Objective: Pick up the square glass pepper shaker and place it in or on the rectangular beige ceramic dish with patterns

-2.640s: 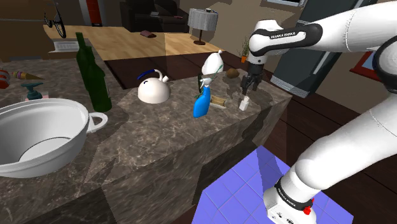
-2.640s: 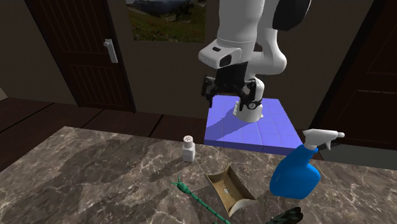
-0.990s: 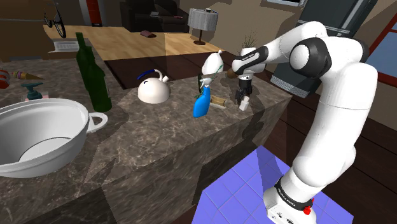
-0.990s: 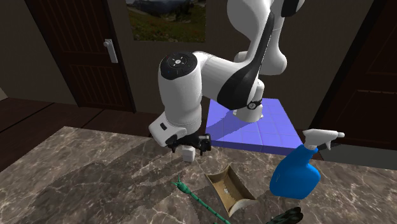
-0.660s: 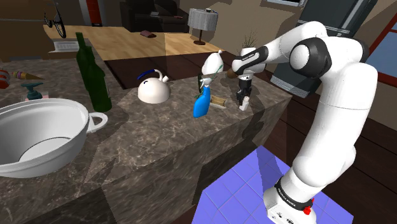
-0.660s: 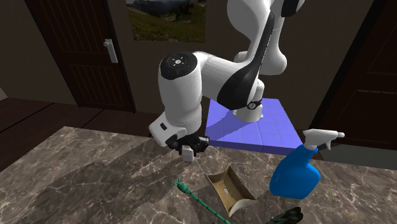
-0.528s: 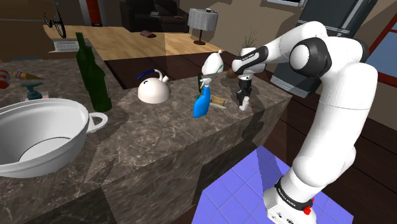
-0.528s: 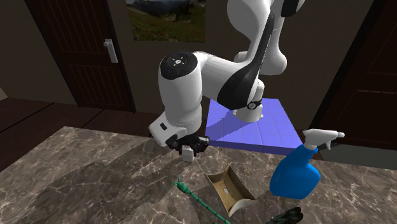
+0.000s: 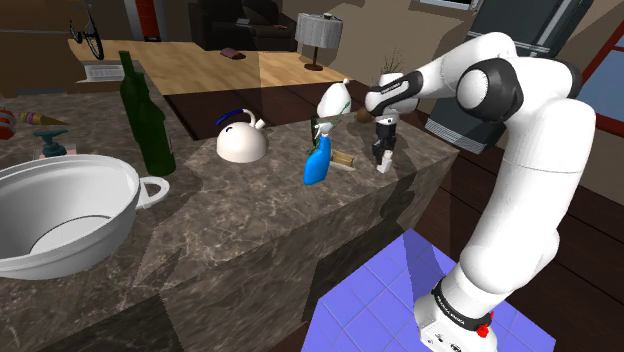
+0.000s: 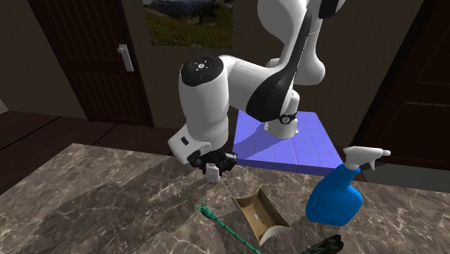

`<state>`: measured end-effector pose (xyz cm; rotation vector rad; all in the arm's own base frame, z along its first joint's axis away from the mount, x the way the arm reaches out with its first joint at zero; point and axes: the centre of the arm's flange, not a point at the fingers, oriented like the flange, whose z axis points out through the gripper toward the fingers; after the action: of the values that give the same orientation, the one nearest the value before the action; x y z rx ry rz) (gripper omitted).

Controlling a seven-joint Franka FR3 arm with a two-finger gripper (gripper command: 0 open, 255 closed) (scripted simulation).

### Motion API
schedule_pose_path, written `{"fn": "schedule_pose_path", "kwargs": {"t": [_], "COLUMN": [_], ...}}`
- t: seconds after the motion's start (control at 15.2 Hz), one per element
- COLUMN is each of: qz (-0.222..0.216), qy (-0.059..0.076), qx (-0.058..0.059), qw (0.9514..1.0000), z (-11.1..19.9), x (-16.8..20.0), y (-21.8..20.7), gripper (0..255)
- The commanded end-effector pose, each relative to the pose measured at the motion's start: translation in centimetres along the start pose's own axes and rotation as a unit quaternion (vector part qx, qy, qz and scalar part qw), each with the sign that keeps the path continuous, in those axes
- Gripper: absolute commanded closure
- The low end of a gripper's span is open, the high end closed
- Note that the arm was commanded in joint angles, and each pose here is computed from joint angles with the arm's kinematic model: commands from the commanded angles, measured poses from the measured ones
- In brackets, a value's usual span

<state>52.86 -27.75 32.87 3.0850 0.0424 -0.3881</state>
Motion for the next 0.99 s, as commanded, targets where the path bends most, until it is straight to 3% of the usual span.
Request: {"fn": "schedule_pose_path", "kwargs": {"t": [0.0, 0.92], "qz": [0.000, 0.000], "qy": [0.000, 0.000], "qx": [0.000, 0.000], "qw": [1.0000, 1.0000], "z": [-0.9, -8.1], "x": [-0.2, -2.0], "y": [0.0, 0.2], "gripper": [255, 255]}}
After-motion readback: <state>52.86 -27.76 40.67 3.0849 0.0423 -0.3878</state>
